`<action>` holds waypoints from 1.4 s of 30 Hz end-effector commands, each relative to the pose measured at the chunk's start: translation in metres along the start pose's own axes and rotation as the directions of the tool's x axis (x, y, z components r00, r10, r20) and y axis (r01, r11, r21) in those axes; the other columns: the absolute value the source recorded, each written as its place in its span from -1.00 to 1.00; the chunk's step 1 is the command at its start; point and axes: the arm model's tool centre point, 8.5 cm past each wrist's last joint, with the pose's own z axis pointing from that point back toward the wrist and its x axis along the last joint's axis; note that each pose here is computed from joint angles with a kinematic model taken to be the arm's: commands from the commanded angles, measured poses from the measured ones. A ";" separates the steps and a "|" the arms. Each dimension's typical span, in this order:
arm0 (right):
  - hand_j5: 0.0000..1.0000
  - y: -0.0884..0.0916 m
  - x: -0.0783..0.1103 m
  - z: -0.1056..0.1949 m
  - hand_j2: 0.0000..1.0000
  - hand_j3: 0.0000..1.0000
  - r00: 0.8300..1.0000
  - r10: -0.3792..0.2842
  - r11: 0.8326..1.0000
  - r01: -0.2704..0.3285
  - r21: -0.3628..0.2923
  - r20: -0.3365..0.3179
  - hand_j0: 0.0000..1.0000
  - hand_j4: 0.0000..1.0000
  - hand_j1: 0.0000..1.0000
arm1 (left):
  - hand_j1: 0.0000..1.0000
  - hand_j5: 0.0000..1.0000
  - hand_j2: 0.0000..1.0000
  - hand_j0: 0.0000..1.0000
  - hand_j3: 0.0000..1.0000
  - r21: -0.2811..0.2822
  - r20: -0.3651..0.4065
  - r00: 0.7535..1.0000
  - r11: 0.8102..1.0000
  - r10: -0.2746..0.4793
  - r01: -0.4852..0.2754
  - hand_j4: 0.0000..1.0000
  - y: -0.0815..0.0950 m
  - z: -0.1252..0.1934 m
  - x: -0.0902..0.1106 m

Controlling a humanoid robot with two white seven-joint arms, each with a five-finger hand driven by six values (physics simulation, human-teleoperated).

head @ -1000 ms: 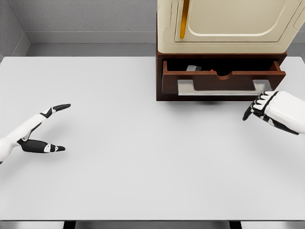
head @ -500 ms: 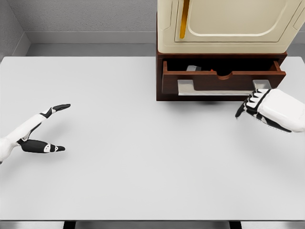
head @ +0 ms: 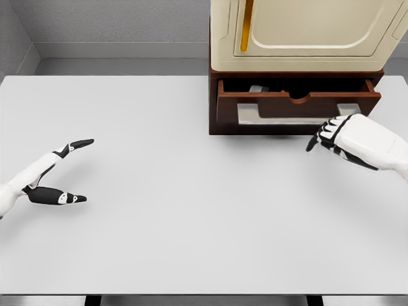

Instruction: Put the switch into the drawer with left arm, and close the drawer with right arm

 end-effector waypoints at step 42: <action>-0.03 -0.009 -0.046 0.021 -0.03 -0.03 0.994 0.041 0.995 -0.031 0.093 -0.106 -0.03 -0.03 -0.03 | 1.00 1.00 1.00 1.00 1.00 0.009 0.013 1.000 1.000 0.015 -0.015 1.00 -0.005 -0.004 0.002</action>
